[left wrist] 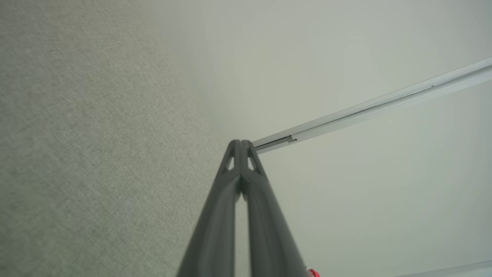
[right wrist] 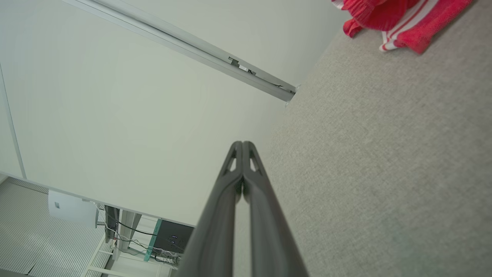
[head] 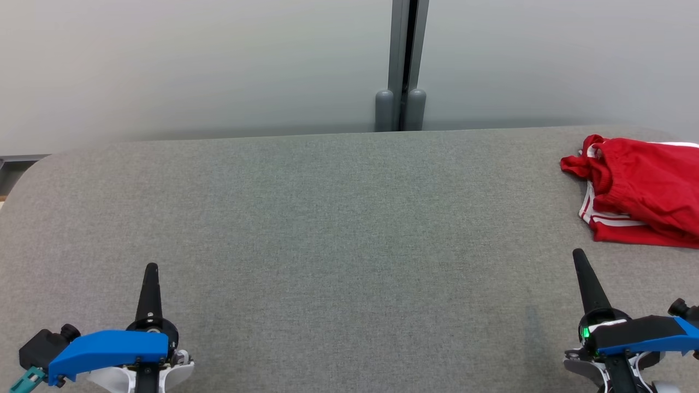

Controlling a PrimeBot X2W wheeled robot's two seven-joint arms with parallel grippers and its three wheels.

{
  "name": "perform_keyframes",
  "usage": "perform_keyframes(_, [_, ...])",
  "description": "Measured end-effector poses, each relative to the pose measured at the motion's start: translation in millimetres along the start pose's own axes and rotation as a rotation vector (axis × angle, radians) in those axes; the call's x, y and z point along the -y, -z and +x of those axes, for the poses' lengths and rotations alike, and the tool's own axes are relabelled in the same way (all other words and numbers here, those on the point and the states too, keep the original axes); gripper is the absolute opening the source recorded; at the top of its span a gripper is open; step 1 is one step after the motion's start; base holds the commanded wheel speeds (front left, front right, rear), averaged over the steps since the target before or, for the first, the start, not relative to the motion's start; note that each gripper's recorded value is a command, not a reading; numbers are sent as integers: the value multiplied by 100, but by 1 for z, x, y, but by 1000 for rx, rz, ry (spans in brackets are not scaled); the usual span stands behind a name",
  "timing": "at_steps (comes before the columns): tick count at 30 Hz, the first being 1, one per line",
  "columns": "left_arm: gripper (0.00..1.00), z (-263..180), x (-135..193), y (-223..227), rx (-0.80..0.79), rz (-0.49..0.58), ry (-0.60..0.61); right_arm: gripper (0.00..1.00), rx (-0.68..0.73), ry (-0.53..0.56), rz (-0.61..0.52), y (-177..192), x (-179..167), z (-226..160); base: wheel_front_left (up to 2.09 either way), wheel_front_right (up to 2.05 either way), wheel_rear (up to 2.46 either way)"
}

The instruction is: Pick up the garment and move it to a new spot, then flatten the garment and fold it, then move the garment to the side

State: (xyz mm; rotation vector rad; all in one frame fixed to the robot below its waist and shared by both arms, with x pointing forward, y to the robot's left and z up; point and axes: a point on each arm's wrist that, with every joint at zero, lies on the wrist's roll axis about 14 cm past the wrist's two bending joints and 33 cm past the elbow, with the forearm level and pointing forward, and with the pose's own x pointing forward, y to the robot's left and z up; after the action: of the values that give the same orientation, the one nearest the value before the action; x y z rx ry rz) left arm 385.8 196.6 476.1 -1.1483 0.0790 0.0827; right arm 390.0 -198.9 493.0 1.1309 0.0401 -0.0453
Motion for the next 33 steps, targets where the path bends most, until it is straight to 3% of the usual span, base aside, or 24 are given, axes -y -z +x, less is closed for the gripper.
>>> perform_keyframes(33, [0, 0, 13, -8, -5, -273, 50, 0, -4, -22, 284, -2, -5, -2, 0, 0, 0])
